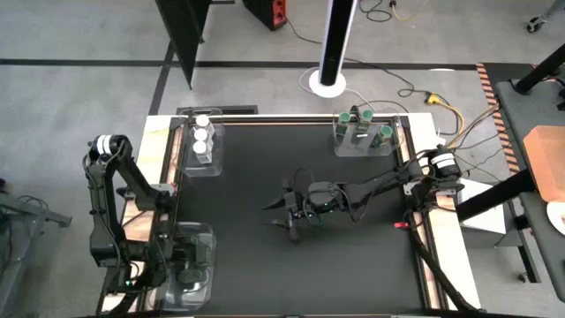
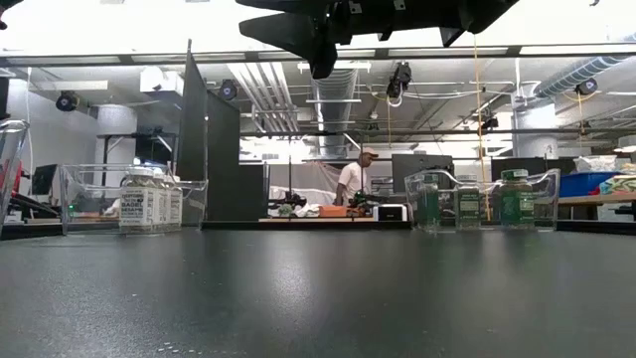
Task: Sort spices by type
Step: Return to Home Position
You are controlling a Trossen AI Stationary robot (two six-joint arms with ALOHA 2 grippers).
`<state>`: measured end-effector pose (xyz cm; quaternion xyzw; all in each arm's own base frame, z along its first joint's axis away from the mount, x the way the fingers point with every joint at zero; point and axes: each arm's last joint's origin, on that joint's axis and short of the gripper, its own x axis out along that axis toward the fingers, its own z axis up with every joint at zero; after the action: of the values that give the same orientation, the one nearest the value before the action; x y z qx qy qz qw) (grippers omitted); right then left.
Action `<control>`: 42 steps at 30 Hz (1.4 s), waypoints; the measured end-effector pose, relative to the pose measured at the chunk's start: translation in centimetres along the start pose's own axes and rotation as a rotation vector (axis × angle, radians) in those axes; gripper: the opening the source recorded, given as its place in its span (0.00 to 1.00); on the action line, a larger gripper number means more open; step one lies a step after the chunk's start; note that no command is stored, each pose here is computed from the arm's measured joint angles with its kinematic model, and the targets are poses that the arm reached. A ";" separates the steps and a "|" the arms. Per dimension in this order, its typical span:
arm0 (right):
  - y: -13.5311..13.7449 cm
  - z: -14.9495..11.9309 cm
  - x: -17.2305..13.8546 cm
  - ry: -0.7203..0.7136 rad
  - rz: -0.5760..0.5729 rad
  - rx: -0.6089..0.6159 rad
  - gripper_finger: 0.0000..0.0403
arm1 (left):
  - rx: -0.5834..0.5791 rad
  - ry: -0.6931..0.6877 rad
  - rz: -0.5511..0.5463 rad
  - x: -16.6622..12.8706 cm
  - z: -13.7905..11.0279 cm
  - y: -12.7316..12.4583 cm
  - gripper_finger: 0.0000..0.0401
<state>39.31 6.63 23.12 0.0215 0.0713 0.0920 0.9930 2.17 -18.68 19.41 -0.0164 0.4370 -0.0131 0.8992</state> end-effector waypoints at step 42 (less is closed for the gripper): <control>2.5 3.2 -10.1 -0.130 0.073 -0.314 0.21 | 0.325 -0.718 0.145 -1.1 23.6 2.6 0.24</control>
<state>29.49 7.15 27.81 -0.1253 -0.0091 0.1365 0.9826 20.05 -15.58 34.72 0.1536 0.0870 -0.0119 0.9842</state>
